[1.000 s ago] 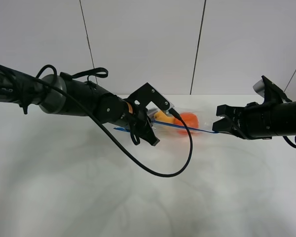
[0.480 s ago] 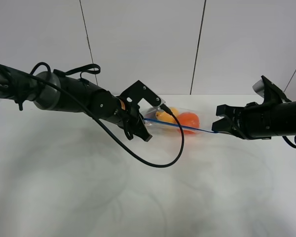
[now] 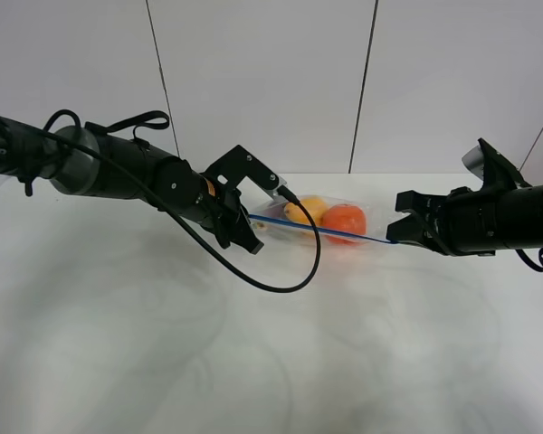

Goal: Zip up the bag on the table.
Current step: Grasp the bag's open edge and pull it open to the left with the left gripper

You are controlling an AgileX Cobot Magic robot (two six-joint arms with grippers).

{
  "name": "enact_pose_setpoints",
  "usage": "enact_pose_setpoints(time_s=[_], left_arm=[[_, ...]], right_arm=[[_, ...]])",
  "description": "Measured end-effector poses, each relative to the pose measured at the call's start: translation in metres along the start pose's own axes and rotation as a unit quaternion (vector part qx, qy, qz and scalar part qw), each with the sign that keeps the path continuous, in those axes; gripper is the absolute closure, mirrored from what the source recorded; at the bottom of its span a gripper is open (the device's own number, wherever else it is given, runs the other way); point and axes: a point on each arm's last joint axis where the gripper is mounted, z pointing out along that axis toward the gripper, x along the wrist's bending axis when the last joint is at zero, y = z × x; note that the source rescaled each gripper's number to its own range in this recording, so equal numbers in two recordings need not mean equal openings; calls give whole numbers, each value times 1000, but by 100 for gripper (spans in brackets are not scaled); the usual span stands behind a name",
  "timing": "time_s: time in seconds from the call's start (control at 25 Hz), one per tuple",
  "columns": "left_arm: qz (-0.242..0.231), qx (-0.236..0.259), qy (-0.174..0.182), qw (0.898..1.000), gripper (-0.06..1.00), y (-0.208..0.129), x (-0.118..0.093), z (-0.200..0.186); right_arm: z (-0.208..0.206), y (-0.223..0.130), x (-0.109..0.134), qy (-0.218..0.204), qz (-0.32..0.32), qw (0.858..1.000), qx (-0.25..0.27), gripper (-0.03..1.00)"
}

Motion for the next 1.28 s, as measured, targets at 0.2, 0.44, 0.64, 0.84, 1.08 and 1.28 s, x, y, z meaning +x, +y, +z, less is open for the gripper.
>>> enact_pose_setpoints(time_s=[0.2, 0.44, 0.64, 0.84, 1.08, 1.28], left_arm=[[-3, 9, 2, 1000, 94, -3, 5, 0], [0, 14, 2, 1000, 94, -5, 7, 0], [5, 15, 4, 1000, 94, -6, 10, 0], [-3, 18, 10, 1000, 94, -10, 17, 0], [-6, 22, 13, 1000, 94, -12, 22, 0], [-11, 28, 16, 999, 94, -15, 27, -1]], right_arm=[[0, 0, 0, 2, 0, 1000, 1, 97], [0, 0, 1, 2, -1, 1000, 2, 97], [0, -1, 1, 1, -2, 1000, 2, 97], [0, -1, 1, 2, -1, 1000, 2, 97], [0, -1, 1, 2, -1, 1000, 2, 97], [0, -1, 1, 2, -2, 1000, 2, 97]])
